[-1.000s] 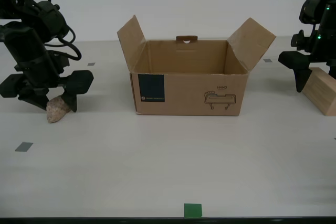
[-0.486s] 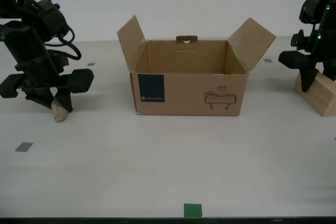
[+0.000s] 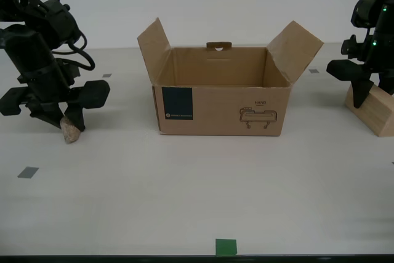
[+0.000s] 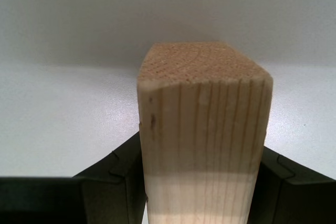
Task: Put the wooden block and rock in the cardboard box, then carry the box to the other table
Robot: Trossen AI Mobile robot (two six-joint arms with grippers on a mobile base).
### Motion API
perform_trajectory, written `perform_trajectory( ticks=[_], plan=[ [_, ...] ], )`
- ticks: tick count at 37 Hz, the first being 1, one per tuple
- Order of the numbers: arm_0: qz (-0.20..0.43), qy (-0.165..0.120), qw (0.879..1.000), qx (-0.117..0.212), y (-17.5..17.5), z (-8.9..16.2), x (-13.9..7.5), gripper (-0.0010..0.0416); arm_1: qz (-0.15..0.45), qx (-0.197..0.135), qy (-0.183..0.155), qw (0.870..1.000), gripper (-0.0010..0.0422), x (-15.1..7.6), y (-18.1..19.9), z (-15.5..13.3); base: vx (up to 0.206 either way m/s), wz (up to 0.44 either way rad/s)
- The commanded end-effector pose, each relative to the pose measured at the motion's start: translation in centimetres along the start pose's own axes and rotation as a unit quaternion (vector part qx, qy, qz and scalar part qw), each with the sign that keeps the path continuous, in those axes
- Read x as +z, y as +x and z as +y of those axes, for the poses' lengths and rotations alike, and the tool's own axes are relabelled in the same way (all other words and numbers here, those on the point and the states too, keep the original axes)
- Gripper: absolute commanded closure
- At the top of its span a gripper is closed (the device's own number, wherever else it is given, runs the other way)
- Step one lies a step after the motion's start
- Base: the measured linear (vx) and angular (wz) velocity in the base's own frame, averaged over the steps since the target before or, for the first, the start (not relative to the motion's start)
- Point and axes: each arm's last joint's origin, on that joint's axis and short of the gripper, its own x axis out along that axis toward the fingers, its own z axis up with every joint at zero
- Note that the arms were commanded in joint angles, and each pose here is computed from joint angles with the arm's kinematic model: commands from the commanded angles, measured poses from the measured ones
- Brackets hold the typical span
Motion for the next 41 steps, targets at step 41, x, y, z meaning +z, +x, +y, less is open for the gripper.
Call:
perform_trajectory(
  ticks=[41],
  plan=[
    [-0.050, 0.000, 0.999, -0.003, -5.2, 0.1, -1.0, 0.0407, -0.071, -0.013, 0.001, 0.997, 0.0413, 1.2, -7.1, -0.4, 0.000, 0.000]
  ],
)
